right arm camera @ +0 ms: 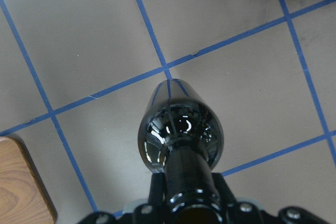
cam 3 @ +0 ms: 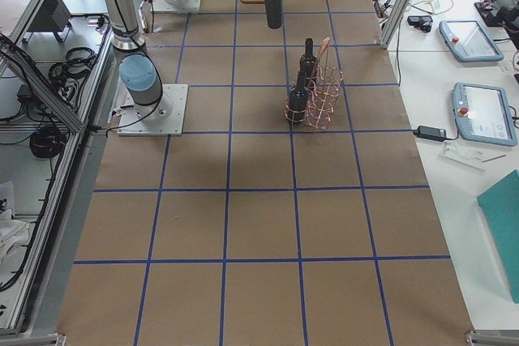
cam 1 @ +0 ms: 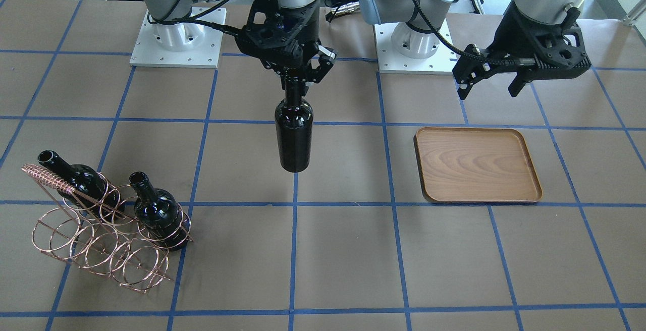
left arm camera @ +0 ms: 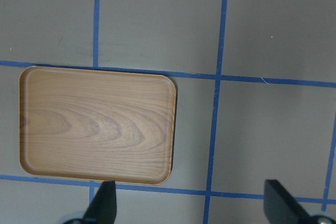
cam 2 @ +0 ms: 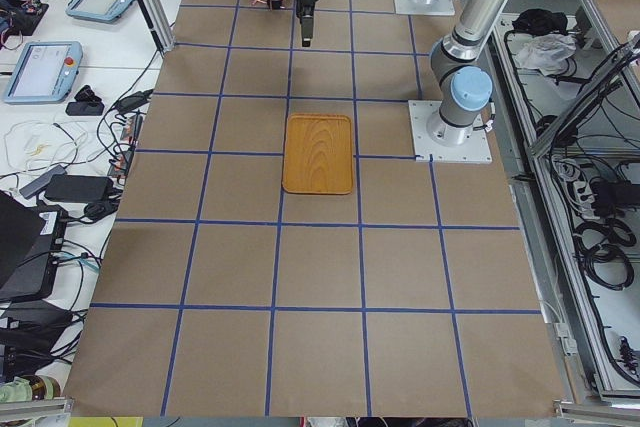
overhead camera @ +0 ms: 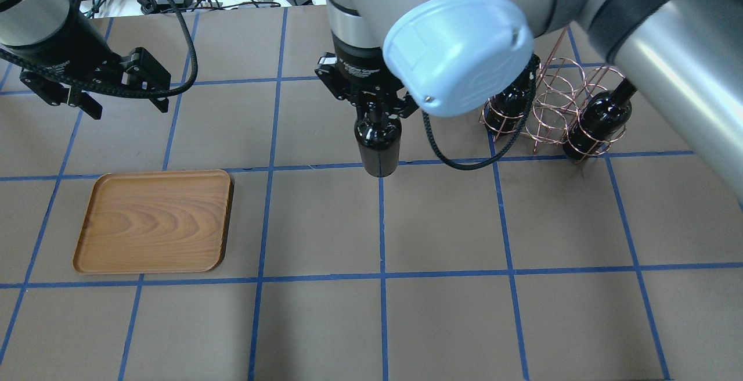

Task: Take wine from basket and place on tray
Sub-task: 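Lift the bottle out of the rack and stand it upright on the table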

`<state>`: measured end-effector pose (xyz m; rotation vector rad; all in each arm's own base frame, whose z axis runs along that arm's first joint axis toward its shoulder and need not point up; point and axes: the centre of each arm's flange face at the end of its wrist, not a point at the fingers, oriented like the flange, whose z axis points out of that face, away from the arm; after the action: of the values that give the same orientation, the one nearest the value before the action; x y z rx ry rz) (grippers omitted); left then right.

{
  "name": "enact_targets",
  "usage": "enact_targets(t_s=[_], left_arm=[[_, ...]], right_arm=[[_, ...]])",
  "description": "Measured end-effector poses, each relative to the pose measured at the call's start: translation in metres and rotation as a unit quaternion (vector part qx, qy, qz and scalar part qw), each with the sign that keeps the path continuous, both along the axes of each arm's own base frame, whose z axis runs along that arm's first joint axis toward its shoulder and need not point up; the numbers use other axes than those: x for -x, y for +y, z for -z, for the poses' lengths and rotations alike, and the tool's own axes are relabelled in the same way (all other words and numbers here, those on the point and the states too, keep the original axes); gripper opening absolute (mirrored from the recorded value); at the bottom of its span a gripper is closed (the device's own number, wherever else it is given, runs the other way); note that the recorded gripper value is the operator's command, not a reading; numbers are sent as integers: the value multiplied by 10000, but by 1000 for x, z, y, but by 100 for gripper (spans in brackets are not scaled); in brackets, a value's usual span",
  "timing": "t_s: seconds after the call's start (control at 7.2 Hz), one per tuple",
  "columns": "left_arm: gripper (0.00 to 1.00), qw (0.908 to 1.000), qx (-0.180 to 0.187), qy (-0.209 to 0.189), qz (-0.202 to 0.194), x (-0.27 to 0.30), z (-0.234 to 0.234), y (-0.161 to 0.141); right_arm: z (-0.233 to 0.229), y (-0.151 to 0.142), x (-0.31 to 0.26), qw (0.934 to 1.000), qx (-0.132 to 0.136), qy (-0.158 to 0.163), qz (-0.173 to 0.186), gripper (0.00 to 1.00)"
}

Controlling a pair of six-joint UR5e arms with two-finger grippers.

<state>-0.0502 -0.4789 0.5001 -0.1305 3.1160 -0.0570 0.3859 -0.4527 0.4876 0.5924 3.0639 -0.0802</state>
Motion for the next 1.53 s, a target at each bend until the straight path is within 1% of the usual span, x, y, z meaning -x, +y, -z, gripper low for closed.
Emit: enact_targets(t_s=[0.14, 0.42, 0.69, 0.97, 1.25, 1.39, 1.53], left_arm=[[100, 10000, -23, 4, 5, 0, 1, 1], [100, 10000, -58, 10, 12, 0, 2, 2], [100, 10000, -70, 12, 19, 1, 3, 3], [100, 10000, -70, 12, 21, 2, 2, 4], [100, 10000, -74, 13, 21, 2, 3, 4], [100, 10000, -73, 13, 21, 2, 3, 4], [100, 10000, -75, 13, 19, 2, 3, 5]], right_arm=[[16, 4, -23, 9999, -37, -2, 132, 3], [40, 10, -52, 9996, -125, 31, 271, 9], [62, 13, -72, 9992, -200, 79, 349, 15], [82, 7, -82, 9989, -261, 105, 378, 17], [92, 6, -87, 9986, -393, 26, 346, 29], [95, 5, -89, 9986, -429, -4, 310, 42], [96, 5, -89, 9988, -427, -1, 255, 77]])
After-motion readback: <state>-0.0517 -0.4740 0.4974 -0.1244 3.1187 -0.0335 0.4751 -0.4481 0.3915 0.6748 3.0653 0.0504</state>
